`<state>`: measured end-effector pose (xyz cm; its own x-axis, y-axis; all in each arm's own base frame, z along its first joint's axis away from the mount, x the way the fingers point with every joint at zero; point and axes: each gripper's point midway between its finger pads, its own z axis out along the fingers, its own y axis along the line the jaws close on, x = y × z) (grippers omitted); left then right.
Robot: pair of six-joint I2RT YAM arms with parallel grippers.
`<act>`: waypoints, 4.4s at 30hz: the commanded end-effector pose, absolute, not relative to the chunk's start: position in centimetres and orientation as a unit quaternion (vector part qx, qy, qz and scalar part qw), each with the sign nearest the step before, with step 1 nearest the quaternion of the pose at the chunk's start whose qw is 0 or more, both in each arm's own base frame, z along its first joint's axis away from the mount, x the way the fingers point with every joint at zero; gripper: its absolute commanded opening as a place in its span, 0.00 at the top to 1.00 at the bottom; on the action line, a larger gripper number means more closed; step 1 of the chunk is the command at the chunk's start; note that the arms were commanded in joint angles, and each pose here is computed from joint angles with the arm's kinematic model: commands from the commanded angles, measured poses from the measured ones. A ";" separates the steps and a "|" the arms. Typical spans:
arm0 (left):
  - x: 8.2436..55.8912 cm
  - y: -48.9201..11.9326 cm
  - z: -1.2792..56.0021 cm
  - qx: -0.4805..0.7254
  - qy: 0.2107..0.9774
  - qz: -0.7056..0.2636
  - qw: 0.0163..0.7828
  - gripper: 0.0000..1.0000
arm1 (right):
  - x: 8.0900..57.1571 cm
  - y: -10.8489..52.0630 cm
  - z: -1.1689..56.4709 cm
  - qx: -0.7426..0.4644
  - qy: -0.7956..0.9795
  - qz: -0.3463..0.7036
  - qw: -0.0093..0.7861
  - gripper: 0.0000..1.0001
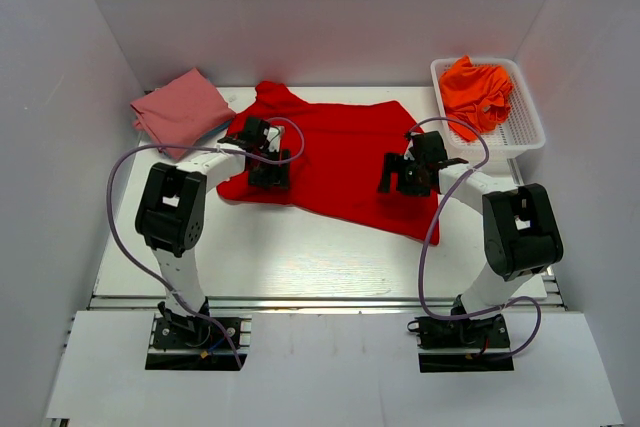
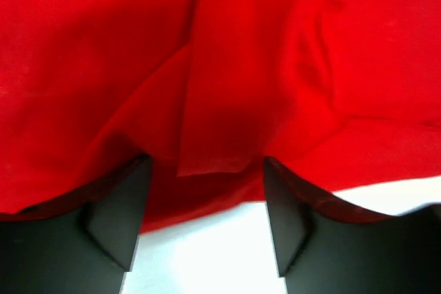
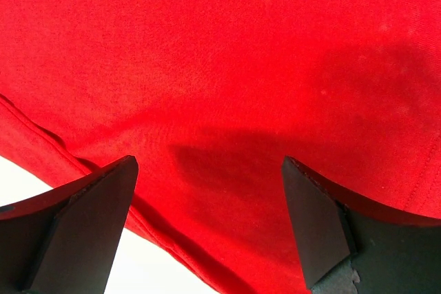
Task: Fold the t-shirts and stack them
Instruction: Flatten out the tshirt
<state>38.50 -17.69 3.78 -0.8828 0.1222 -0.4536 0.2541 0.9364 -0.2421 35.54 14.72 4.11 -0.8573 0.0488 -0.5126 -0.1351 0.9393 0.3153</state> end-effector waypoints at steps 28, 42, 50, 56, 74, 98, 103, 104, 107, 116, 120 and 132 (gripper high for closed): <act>39.3 -16.8 12.3 0.106 0.936 -0.146 0.302 1.00 | 35.7 14.1 4.2 -0.013 0.951 0.158 0.267 0.10; 20.5 -13.3 11.7 0.007 0.978 -0.177 0.112 1.00 | 34.0 13.7 3.4 -0.007 0.953 0.159 0.258 0.10; 10.4 -15.2 10.5 0.008 0.957 -0.287 -0.032 0.90 | 32.7 13.4 1.8 0.000 0.957 0.155 0.244 0.10; 10.8 -16.0 13.0 0.040 0.947 -0.318 0.003 0.51 | 33.0 13.3 2.2 0.001 0.956 0.153 0.252 0.10; 37.8 -11.8 10.3 -0.057 0.954 -0.082 0.283 0.00 | 31.2 24.0 10.6 -0.221 0.881 0.250 0.335 0.10; 40.3 -6.9 -0.6 -0.142 0.961 -0.086 0.222 0.00 | 23.1 47.9 6.7 -0.513 0.716 0.353 0.315 0.18; 39.7 -6.9 -1.1 -0.139 0.962 -0.096 0.215 0.00 | 24.5 48.8 5.7 -0.508 0.726 0.326 0.332 0.22; 39.7 -6.9 -1.1 -0.139 0.962 -0.096 0.215 0.00 | 24.4 48.8 5.4 -0.508 0.727 0.323 0.331 0.24; 39.7 -7.0 -1.1 -0.133 0.963 -0.099 0.214 0.00 | 24.3 48.9 5.1 -0.507 0.729 0.325 0.325 0.42; 39.5 -6.9 -1.4 -0.136 0.963 -0.106 0.208 0.00 | 21.2 48.2 5.6 -0.529 0.713 0.351 0.298 1.00; 39.7 -7.1 -1.4 -0.135 0.963 -0.110 0.207 0.00 | 20.4 47.2 5.2 -0.535 0.716 0.346 0.286 1.00; 40.0 -7.7 -2.1 -0.127 0.963 -0.125 0.202 0.00 | 18.9 44.2 6.8 -0.516 0.726 0.328 0.314 0.92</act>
